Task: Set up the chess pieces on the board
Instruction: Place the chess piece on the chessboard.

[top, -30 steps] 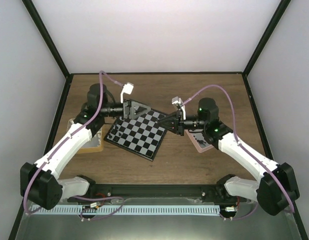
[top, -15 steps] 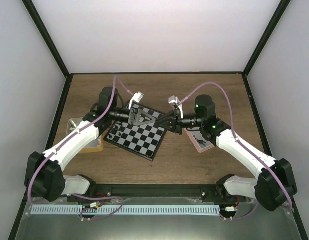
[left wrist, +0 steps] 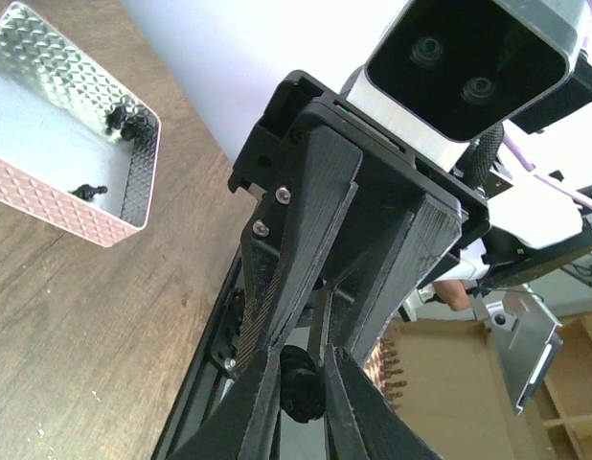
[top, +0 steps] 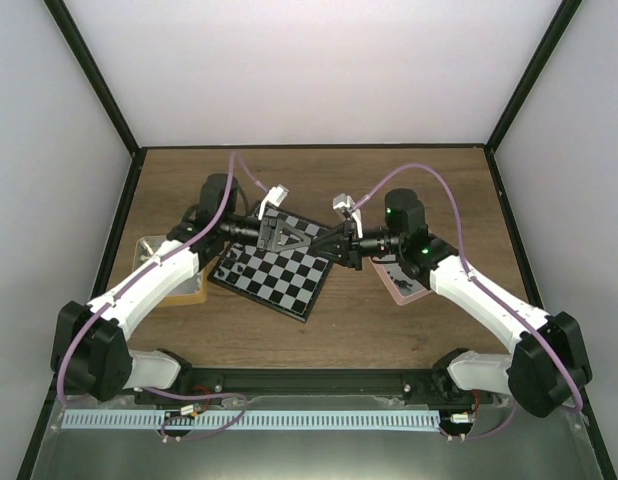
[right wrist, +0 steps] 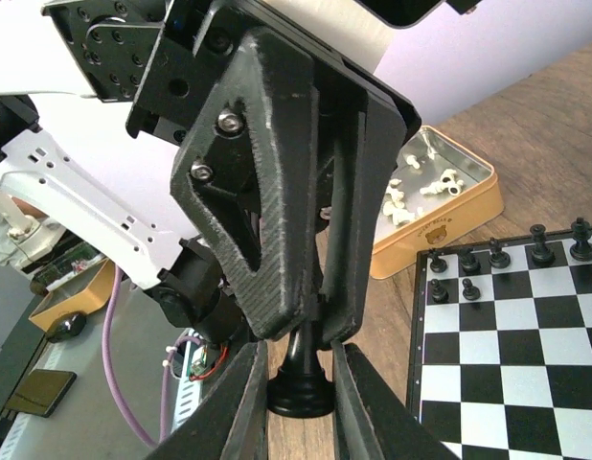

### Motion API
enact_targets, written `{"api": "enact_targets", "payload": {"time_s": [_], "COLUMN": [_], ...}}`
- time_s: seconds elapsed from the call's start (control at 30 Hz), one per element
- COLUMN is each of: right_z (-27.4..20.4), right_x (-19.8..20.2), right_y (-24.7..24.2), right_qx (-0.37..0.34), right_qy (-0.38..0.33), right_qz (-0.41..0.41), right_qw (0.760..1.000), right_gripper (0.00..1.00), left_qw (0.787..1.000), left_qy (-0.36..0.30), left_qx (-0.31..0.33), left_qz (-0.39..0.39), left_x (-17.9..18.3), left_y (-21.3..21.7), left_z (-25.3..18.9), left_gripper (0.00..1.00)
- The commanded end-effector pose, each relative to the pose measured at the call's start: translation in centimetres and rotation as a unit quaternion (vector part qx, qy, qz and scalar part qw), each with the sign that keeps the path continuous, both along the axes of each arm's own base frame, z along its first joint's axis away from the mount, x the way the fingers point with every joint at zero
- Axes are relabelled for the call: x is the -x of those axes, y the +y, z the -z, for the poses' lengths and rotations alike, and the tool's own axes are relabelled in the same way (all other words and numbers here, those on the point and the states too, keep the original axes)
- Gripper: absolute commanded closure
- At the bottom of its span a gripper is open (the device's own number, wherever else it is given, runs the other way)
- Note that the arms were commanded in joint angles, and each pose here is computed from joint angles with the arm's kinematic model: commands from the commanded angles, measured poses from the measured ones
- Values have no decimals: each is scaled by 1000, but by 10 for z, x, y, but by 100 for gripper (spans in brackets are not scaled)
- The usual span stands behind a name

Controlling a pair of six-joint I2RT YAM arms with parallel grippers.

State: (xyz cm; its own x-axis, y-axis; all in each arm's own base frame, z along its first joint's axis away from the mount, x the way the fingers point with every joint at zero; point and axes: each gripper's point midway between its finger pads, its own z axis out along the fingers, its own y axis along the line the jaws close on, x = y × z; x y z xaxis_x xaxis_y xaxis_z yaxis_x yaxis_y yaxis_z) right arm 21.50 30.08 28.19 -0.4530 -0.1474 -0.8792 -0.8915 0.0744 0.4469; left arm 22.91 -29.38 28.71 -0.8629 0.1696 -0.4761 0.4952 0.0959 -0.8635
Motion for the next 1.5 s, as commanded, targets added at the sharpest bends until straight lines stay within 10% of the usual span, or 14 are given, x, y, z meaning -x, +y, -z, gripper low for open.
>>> {"api": "enact_targets", "payload": {"time_s": [0.0,0.23,0.4,0.67,1.17,1.47], "right_z": [-16,-18,-8,40,62,72], "right_x": [1,-11,-41,-80,-79,-81], "right_y": [6,-2,-23,-56,-60,-55], "right_qx": [-6,5,27,86,85,94], "right_qy": [-25,-45,-47,34,74,88], "right_qz": [-7,53,186,342,358,350], "right_qw": [1000,998,981,935,927,928], "right_gripper": [92,43,25,24,25,25], "left_qw": [1000,996,961,818,785,803], "left_qy": [-29,-75,-122,-158,-147,-115], "left_qx": [-2,-26,-160,-364,-409,-413], "left_qz": [1,-48,-191,-417,-442,-414], "left_x": [-4,-19,-68,-142,-230,-245], "left_y": [-1,5,37,121,116,118], "left_z": [-5,-6,23,63,129,178], "left_gripper": [91,96,96,96,96,96]}}
